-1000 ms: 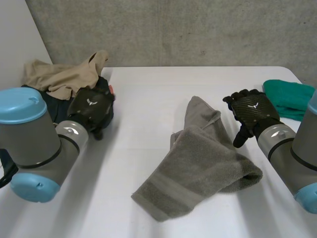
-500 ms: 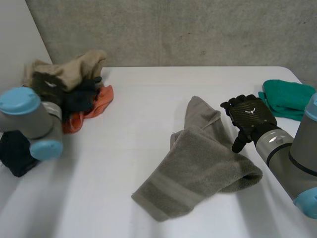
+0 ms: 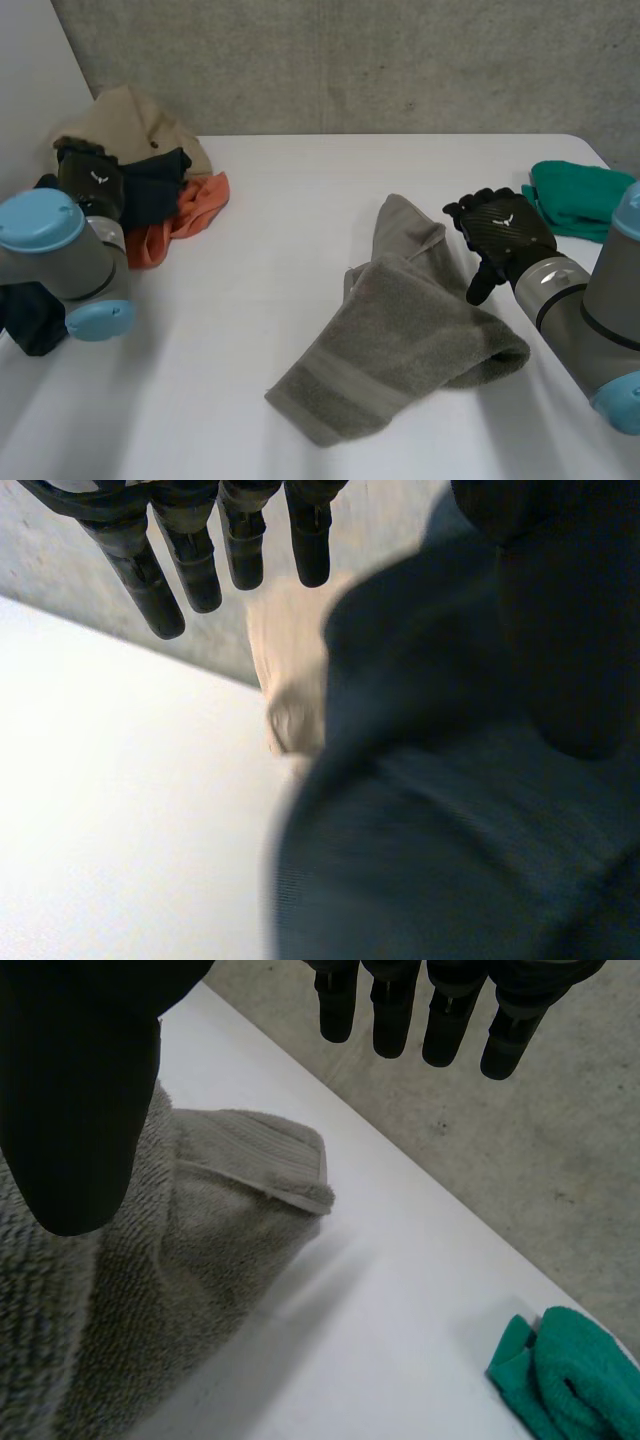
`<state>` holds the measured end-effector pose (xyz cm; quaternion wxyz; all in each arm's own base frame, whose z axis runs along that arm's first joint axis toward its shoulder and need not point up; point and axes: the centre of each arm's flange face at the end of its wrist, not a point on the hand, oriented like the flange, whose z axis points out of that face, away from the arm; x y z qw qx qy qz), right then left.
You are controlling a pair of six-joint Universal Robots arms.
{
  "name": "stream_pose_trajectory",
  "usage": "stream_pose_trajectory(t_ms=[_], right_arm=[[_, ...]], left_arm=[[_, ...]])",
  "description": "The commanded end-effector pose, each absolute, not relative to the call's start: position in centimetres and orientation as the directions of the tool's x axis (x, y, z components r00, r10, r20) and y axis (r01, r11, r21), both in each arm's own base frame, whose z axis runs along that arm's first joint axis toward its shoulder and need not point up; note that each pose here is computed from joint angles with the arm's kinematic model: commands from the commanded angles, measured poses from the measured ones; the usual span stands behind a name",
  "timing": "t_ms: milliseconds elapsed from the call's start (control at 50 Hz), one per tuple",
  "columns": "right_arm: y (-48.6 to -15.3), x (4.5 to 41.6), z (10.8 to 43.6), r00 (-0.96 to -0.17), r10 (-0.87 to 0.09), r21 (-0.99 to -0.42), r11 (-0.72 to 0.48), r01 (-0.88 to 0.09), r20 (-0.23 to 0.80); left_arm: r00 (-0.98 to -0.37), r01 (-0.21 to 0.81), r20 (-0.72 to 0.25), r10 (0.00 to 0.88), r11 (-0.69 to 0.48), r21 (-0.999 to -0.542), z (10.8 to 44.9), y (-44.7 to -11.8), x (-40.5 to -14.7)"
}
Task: Fold the laundry.
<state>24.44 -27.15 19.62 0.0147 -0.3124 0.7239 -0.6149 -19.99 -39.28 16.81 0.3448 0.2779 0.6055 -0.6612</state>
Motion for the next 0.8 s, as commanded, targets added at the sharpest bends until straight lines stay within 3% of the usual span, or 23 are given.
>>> stream_pose_trajectory(t_ms=[20, 140, 160, 260, 320, 380, 460, 580, 680, 800], right_arm=[[-26.9, 24.7, 22.1, -0.77, -0.497, -0.893, -0.02, -0.45, 0.4], [-26.3, 24.1, 24.1, -0.685, -0.563, -0.837, -0.023, -0.546, 0.462], [-26.3, 23.9, 24.2, -0.674, -0.571, -0.827, -0.015, -0.563, 0.469], [-25.7, 22.4, 24.2, -0.57, -0.645, -0.733, 0.024, -0.68, 0.509], [-25.5, 22.3, 23.8, -0.514, -0.679, -0.712, -0.017, -0.702, 0.524], [-25.5, 22.6, 23.6, -0.495, -0.693, -0.718, -0.048, -0.694, 0.525], [-26.1, 23.4, 23.2, -0.465, -0.701, -0.733, -0.121, -0.669, 0.541], [-29.1, 25.4, 22.1, -0.41, -0.753, -0.774, -0.201, -0.601, 0.514], [-30.8, 26.3, 21.0, -0.374, -0.814, -0.794, -0.164, -0.586, 0.445], [-32.0, 26.8, 19.0, -0.346, -0.88, -0.788, -0.05, -0.614, 0.326]], left_arm=[[-0.713, 0.697, -0.701, -0.012, -0.108, -0.708, 21.3, -33.5, -23.2], [-0.769, 0.594, -0.609, 0.194, -0.136, -0.793, 22.5, -27.1, -26.5], [-0.767, 0.562, -0.576, 0.282, -0.137, -0.815, 22.3, -24.9, -27.7], [-0.711, 0.479, -0.439, 0.549, -0.079, -0.874, 20.3, -18.0, -31.1], [-0.702, 0.463, -0.392, 0.594, -0.038, -0.886, 19.5, -16.5, -31.8], [-0.701, 0.462, -0.361, 0.615, 0.007, -0.887, 18.2, -16.0, -32.1], [-0.745, 0.429, -0.287, 0.602, 0.103, -0.897, 16.6, -15.1, -32.2], [-0.849, 0.31, -0.151, 0.507, 0.245, -0.919, 16.3, -14.6, -31.6], [-0.862, 0.291, -0.106, 0.495, 0.313, -0.904, 15.5, -14.5, -31.6], [-0.834, 0.35, -0.126, 0.537, 0.339, -0.873, 13.6, -13.3, -32.4]])
